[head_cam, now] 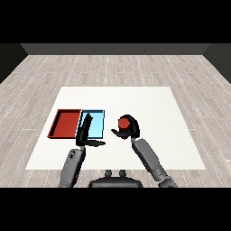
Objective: Pick the red can and put it in the red box
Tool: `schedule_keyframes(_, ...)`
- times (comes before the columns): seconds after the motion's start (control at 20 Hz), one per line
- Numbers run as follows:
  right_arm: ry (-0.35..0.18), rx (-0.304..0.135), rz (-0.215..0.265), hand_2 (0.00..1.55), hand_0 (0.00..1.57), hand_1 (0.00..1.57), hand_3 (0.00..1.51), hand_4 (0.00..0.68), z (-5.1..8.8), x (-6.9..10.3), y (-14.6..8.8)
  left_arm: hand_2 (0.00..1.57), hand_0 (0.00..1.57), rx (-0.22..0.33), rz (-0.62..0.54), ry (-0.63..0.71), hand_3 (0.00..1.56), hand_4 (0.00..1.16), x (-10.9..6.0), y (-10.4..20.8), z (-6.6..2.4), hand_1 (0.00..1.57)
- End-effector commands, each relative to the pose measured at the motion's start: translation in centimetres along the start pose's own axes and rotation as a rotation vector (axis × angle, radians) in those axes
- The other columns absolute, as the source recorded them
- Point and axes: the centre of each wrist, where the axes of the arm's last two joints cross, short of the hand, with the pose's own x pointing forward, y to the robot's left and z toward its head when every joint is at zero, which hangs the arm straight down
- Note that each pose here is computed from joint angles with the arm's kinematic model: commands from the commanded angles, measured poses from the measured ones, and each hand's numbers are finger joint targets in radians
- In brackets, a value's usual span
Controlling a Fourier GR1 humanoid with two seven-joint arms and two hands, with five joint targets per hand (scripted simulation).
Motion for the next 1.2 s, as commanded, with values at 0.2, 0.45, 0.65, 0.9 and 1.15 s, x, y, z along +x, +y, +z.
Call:
schedule_keyframes(0.2,-0.036,0.015,-0.012,1.44,1.41,1.41,1.42,0.653,-0.7,0.3,-0.3,0.00,0.00,-0.060,0.046,0.025,0.00,0.00,0.7,-3.6,-1.18,0.00)
schedule_keyframes(0.45,-0.033,0.014,-0.023,1.44,1.41,1.41,1.42,0.653,-0.8,-0.5,-1.0,0.00,0.00,-0.077,0.079,0.034,0.00,0.00,1.2,-4.8,-0.94,0.00)
schedule_keyframes(0.65,-0.075,0.058,-0.022,1.41,1.41,1.41,1.39,0.639,-2.0,2.1,0.6,0.00,0.00,-0.131,0.067,0.045,0.00,0.00,0.9,-8.0,-0.11,0.00)
schedule_keyframes(0.9,-0.074,0.083,-0.070,1.41,1.38,1.38,1.40,0.619,-2.1,1.3,1.2,0.00,0.00,-0.134,0.053,0.045,0.00,0.00,0.9,-8.9,-1.17,0.00)
schedule_keyframes(1.15,-0.088,0.093,-0.065,1.43,1.41,1.41,1.41,0.618,0.0,1.2,1.1,0.00,0.00,-0.143,0.041,0.072,0.00,0.00,-1.6,-9.3,-3.10,0.00)
